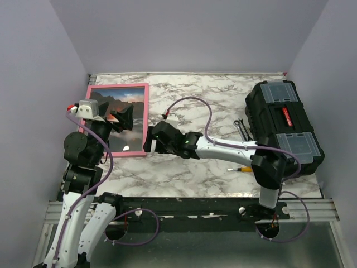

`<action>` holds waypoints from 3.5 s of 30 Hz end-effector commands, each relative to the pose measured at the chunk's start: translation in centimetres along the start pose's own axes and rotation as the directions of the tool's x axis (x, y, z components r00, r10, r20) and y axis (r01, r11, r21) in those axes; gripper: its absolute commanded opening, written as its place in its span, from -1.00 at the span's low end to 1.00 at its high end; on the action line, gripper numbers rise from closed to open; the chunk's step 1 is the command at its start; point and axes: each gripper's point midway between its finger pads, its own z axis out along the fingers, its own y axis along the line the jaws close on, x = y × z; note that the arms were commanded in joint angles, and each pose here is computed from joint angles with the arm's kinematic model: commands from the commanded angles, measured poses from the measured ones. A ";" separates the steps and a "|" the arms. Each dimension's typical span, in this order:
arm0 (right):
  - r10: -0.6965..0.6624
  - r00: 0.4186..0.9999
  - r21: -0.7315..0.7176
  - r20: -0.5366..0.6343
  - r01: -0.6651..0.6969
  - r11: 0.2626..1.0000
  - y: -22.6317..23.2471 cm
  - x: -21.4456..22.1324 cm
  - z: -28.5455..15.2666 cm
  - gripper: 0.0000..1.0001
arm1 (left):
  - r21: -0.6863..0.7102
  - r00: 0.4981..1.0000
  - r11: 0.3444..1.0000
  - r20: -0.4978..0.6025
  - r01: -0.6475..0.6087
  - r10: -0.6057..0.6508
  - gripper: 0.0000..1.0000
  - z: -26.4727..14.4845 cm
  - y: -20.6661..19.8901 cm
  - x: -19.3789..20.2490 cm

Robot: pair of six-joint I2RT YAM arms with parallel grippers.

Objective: Take the photo out of the frame

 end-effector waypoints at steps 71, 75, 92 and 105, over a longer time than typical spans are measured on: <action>-0.153 0.982 0.152 0.113 0.135 0.979 -5.3 0.1 11.5 -0.99 | -0.105 0.961 0.983 -0.218 0.150 -0.170 0.89 4.1 0.9 5.4; -0.146 0.977 0.125 0.155 0.127 0.984 -6.7 -0.1 8.8 -0.99 | -0.180 0.881 0.960 -0.389 0.213 -0.268 0.87 5.7 1.0 9.9; -0.169 0.948 0.070 0.271 0.155 0.985 -7.7 -2.9 1.6 -0.99 | -0.232 0.447 0.877 -0.788 0.422 -0.424 0.41 9.3 -4.1 24.3; -0.158 0.951 0.064 0.265 0.147 0.987 -6.5 -4.0 0.6 -0.99 | -0.127 0.589 0.932 -0.743 0.341 -0.317 0.44 7.8 -3.9 19.8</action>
